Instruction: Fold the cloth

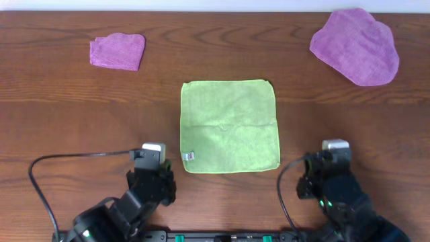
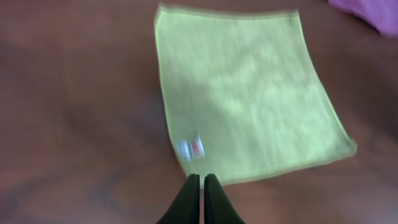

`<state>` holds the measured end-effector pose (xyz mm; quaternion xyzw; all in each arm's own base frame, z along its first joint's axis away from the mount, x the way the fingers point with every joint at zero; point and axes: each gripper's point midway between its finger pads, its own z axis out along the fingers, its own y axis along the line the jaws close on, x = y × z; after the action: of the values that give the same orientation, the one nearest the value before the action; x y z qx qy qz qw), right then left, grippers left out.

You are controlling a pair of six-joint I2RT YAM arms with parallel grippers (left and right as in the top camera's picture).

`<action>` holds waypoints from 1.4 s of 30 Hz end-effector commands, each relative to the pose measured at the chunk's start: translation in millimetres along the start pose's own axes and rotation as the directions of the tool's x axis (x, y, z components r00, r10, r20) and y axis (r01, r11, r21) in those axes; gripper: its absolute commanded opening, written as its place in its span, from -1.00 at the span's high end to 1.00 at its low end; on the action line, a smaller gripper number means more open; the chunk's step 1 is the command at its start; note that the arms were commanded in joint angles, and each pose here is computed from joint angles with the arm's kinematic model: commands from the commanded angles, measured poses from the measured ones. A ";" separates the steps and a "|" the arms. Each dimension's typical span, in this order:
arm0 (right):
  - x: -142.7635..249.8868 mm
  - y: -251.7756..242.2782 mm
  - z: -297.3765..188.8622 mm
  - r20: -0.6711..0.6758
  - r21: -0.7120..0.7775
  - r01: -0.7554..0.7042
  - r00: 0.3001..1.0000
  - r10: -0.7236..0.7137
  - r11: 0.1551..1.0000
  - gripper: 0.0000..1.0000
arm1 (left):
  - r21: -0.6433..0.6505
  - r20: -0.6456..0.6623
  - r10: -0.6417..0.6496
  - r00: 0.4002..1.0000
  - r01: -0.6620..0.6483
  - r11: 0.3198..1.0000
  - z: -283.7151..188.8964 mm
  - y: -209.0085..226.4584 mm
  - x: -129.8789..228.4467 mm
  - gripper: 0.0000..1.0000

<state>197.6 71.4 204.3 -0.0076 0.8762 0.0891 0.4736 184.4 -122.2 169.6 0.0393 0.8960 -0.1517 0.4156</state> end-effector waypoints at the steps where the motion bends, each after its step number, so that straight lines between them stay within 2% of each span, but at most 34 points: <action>1: -3.1 -9.1 21.1 0.026 0.110 0.099 0.994 -0.102 0.989 0.97 | -0.141 0.050 0.163 0.985 -0.155 0.978 14.7 13.6 -15.8 0.88; 4: -0.7 -15.7 45.1 -0.020 0.200 0.136 0.991 -0.135 0.970 0.97 | -0.206 -0.015 0.220 0.975 -0.218 0.954 44.2 16.5 -14.8 0.88; 8: -1.9 -23.3 74.1 -0.073 0.270 0.162 0.986 -0.148 0.949 0.97 | -0.277 -0.067 0.201 0.977 -0.212 0.937 75.8 25.5 -16.7 0.88; 10: -11.4 -26.9 82.1 -0.061 0.292 0.140 0.990 -0.128 0.946 0.97 | -0.284 -0.045 0.207 0.977 -0.211 0.935 84.6 22.8 -29.6 0.88; 15: -48.6 -28.9 93.4 0.024 0.253 0.181 0.981 -0.193 0.950 0.97 | -0.299 0.068 0.239 0.969 -0.209 0.931 93.4 23.2 -68.4 0.88; 17: -62.2 -40.5 94.5 0.070 0.263 0.135 0.985 -0.158 0.955 0.97 | -0.330 0.097 0.204 0.974 -0.162 0.930 93.2 37.3 -78.9 0.88; 19: -77.4 -49.4 95.4 0.106 0.251 0.167 0.974 -0.198 0.953 0.97 | -0.347 0.112 0.182 0.977 -0.133 0.928 93.8 52.8 -87.7 0.88; 24: -110.8 -84.3 85.8 0.206 0.350 0.135 0.954 -0.216 0.927 0.97 | -0.381 0.196 0.191 0.962 -0.105 0.919 89.8 78.8 -120.0 0.88; 27: -109.3 -92.8 84.7 0.197 0.372 0.124 0.958 -0.209 0.920 0.98 | -0.418 0.203 0.241 0.949 -0.138 0.898 86.2 88.4 -129.4 0.57; 32: -109.3 -91.2 81.5 0.200 0.366 0.125 0.957 -0.209 0.922 0.97 | -0.426 0.179 0.286 0.941 -0.188 0.885 86.0 88.9 -129.0 0.58; 34: -110.4 -91.0 80.1 0.206 0.366 0.123 0.956 -0.209 0.922 0.97 | -0.428 0.179 0.286 0.941 -0.187 0.884 85.9 89.3 -129.1 0.43; 35: -110.6 -90.9 79.5 0.207 0.366 0.123 0.956 -0.209 0.923 0.79 | -0.428 0.180 0.286 0.941 -0.187 0.884 85.8 89.2 -129.3 0.27; 37: -110.8 -90.8 79.4 0.208 0.366 0.122 0.956 -0.209 0.923 0.14 | -0.427 0.184 0.286 0.940 -0.185 0.885 85.6 88.9 -130.3 -0.16; 39: -110.7 -90.9 79.4 0.208 0.366 0.122 0.956 -0.209 0.923 -0.29 | -0.430 0.185 0.286 0.940 -0.184 0.884 85.4 89.3 -130.6 -0.51; 40: -110.8 -90.8 79.4 0.208 0.365 0.122 0.956 -0.209 0.923 -0.59 | -0.430 0.186 0.286 0.940 -0.184 0.884 85.3 89.4 -130.8 -0.70; 41: -110.8 -90.8 79.4 0.208 0.366 0.122 0.956 -0.209 0.923 -0.99 | -0.431 0.186 0.286 0.940 -0.184 0.883 85.2 89.6 -130.8 -0.93; 42: -110.7 -90.9 79.4 0.208 0.366 0.122 0.956 -0.209 0.923 -0.99 | -0.434 0.186 0.286 0.940 -0.183 0.882 85.0 90.0 -130.9 -0.91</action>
<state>333.1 -11.4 229.0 0.0107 0.8168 -0.1080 0.5666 346.4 -56.0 184.6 0.0425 0.8447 0.0852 0.5267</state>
